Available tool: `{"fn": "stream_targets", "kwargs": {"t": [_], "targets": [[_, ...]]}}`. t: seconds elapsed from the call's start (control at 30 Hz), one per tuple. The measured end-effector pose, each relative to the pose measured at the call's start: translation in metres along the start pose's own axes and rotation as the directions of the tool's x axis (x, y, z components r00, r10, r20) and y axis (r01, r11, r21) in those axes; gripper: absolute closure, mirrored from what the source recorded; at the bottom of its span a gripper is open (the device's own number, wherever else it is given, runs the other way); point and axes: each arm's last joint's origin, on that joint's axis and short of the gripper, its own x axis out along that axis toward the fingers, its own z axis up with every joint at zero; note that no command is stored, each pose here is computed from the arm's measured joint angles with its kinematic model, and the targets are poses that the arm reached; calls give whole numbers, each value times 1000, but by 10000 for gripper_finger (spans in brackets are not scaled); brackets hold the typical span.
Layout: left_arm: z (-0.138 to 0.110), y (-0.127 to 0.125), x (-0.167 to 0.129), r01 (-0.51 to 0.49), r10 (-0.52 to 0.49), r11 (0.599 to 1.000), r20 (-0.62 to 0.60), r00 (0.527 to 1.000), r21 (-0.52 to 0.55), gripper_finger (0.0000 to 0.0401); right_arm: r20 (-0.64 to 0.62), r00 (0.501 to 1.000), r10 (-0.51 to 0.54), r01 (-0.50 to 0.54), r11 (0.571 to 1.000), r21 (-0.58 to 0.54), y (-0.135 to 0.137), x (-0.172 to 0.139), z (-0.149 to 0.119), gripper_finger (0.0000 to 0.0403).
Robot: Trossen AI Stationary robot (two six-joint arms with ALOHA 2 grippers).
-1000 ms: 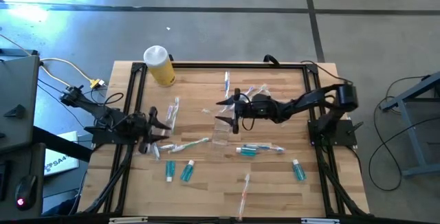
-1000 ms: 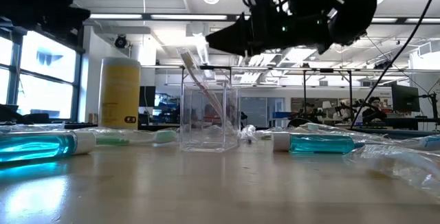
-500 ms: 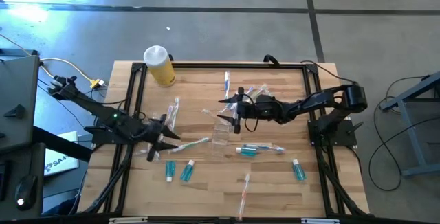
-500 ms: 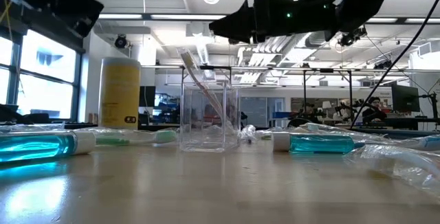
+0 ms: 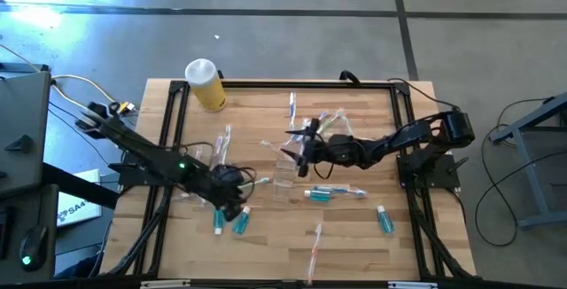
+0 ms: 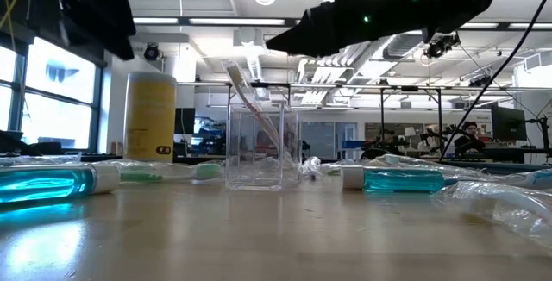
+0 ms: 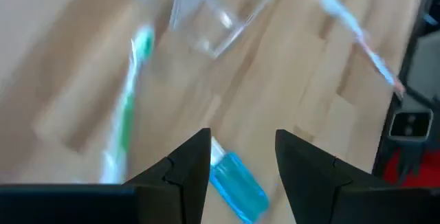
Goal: Pick & Place toothbrushing station
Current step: Put the blue mouthwash into the transparent organizer
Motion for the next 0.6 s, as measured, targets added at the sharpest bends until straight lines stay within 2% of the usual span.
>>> {"fn": "stream_targets", "kwargs": {"t": [0.13, 0.33, 0.5, 0.6], "targets": [[5, -19, 11, 6, -22, 982, -83, 996, -186, 243, -20, 999, -49, 48, 997, -58, 6, -3, 3, 144], [9, -31, 20, -28, -5, 953, -108, 994, -303, 243, -18, 998, -59, 56, 992, -110, 18, -9, 8, 144], [-2, -21, 38, -206, 143, 899, -187, 972, -387, 243, -24, 997, -79, 73, 979, -189, 31, -17, 13, 144], [-7, -19, 49, -269, 193, 869, -215, 957, -416, 243, -17, 998, -65, 60, 973, -223, 38, -21, 16, 145]]}}
